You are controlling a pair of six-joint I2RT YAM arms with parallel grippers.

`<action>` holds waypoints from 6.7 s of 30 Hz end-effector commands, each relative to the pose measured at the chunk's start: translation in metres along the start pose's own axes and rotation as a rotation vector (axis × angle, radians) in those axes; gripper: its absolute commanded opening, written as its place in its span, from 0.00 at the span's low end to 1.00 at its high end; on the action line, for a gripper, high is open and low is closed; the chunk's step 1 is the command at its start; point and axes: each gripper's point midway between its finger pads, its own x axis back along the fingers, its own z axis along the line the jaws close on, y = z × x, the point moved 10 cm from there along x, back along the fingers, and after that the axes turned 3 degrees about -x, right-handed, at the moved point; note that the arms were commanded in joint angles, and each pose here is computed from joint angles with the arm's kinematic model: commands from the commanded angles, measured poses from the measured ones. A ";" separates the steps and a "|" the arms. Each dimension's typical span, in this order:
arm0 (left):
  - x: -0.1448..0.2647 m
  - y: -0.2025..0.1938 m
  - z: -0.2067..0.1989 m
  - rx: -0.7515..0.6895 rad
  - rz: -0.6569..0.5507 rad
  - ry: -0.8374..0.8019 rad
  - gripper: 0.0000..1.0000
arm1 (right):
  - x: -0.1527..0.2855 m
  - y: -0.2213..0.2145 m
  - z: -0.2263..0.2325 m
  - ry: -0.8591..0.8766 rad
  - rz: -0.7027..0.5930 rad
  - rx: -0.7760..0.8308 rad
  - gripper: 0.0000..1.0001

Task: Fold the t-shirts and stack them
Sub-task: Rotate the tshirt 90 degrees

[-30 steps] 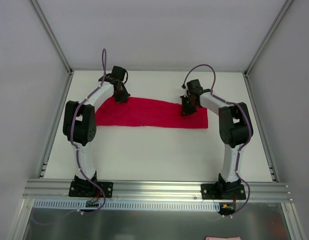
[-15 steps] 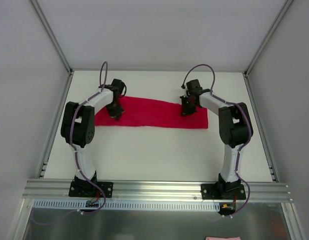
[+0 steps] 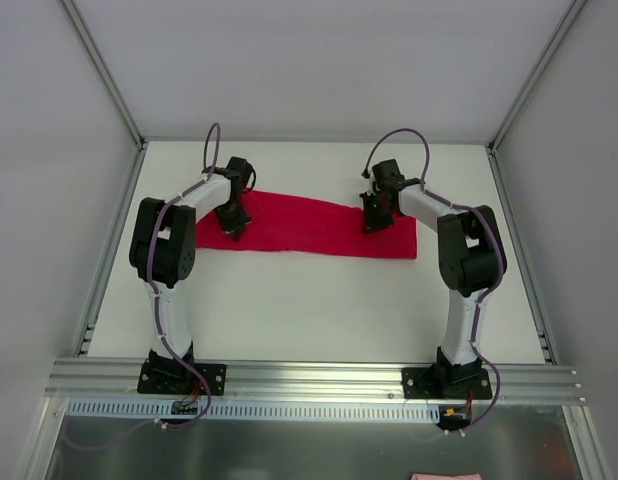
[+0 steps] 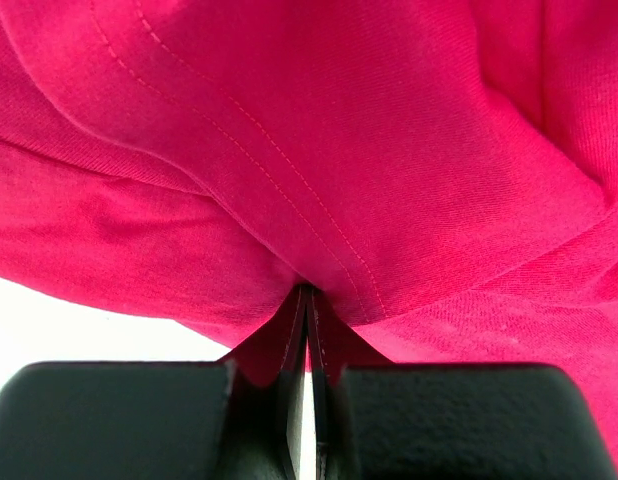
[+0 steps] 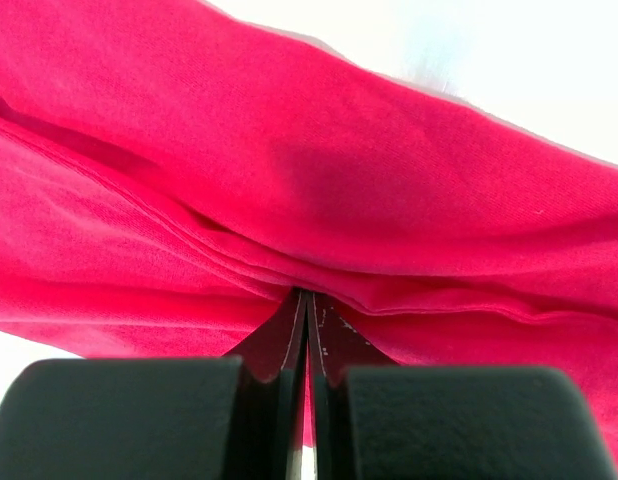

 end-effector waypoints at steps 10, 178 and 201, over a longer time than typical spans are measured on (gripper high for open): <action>-0.017 0.035 -0.033 -0.001 0.028 -0.122 0.00 | 0.019 -0.024 0.004 -0.012 0.040 0.007 0.01; 0.086 -0.145 -0.005 -0.308 0.187 -0.710 0.00 | 0.239 -0.060 0.071 -0.038 -0.385 0.272 0.31; 0.044 -0.217 0.016 -0.447 0.410 -0.383 0.00 | 0.235 -0.036 0.089 0.041 -0.409 0.309 0.31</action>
